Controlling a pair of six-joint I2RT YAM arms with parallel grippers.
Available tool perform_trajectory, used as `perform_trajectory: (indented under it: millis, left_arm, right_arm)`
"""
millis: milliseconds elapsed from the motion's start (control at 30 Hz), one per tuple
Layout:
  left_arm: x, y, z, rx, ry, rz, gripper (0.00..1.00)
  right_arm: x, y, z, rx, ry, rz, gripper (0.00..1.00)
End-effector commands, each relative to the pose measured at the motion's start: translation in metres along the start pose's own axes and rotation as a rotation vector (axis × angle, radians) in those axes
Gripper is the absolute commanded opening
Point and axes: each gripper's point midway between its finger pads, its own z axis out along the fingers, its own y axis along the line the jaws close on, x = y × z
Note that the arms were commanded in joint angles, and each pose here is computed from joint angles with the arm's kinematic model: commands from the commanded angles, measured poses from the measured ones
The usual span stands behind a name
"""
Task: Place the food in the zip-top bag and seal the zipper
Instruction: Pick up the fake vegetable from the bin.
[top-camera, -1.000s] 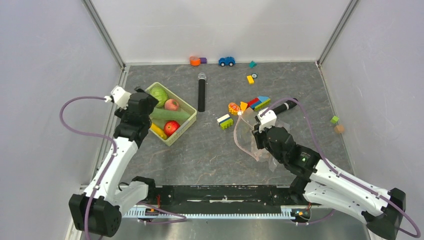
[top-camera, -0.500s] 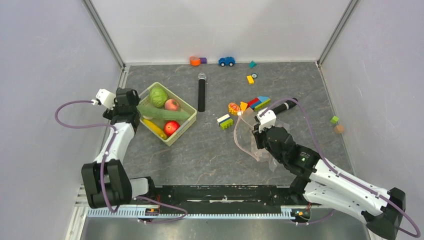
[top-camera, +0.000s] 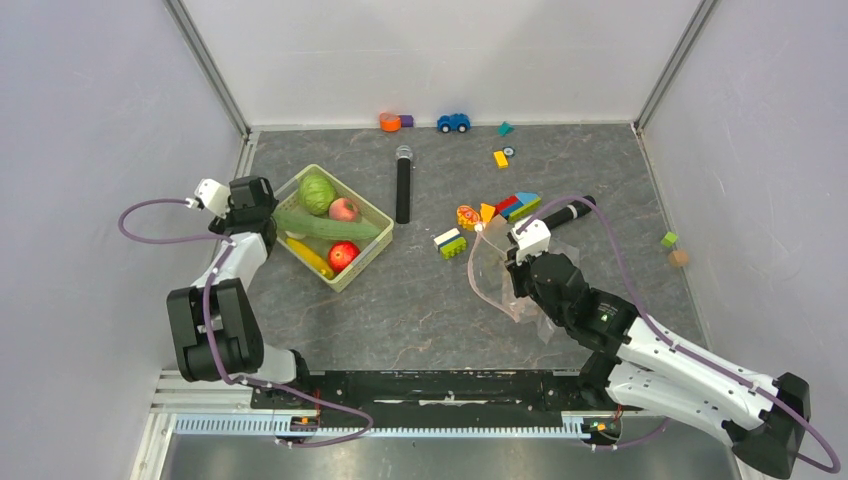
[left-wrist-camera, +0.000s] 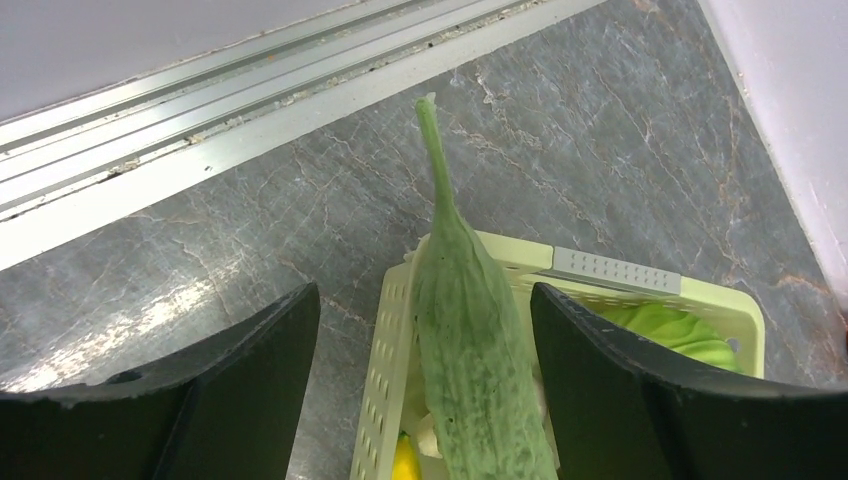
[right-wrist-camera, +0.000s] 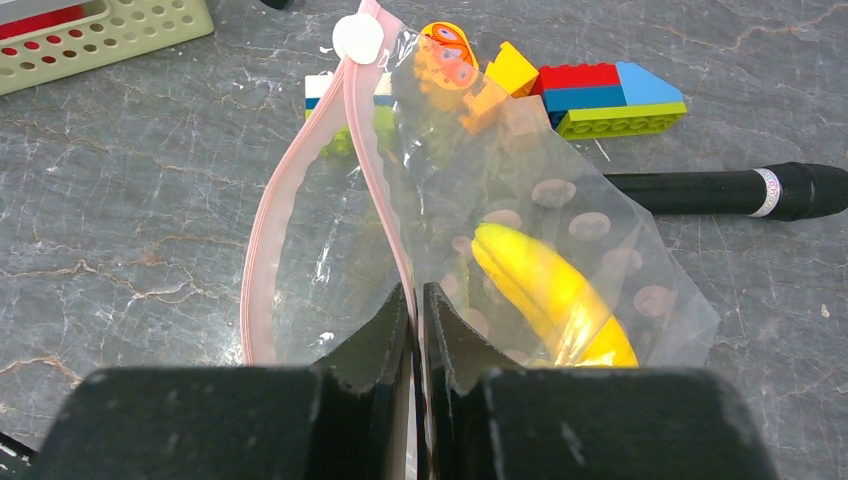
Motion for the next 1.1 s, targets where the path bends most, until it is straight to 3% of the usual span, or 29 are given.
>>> perform_trajectory:
  millis: [0, 133, 333, 867, 1067]
  left_arm:
    - [-0.02, -0.023, 0.008, 0.061, -0.046, -0.013, 0.81]
    - [-0.017, -0.017, 0.013, 0.041, -0.039, 0.006, 0.67]
    - [-0.018, -0.009, 0.012, 0.011, -0.05, 0.005, 0.56]
    - [-0.001, -0.017, 0.02, 0.061, 0.001, 0.024, 0.53]
    - [-0.002, -0.023, 0.015, 0.104, 0.004, 0.015, 0.36]
  right_arm:
    - [-0.012, -0.003, 0.0, 0.021, -0.036, -0.003, 0.13]
    - [-0.013, -0.004, -0.001, 0.02, -0.039, -0.004, 0.13]
    - [-0.015, -0.005, -0.002, 0.025, -0.047, -0.001, 0.13]
    - [-0.021, -0.008, -0.006, 0.029, -0.081, 0.015, 0.13]
    - [-0.02, -0.008, -0.006, 0.031, -0.08, 0.014, 0.12]
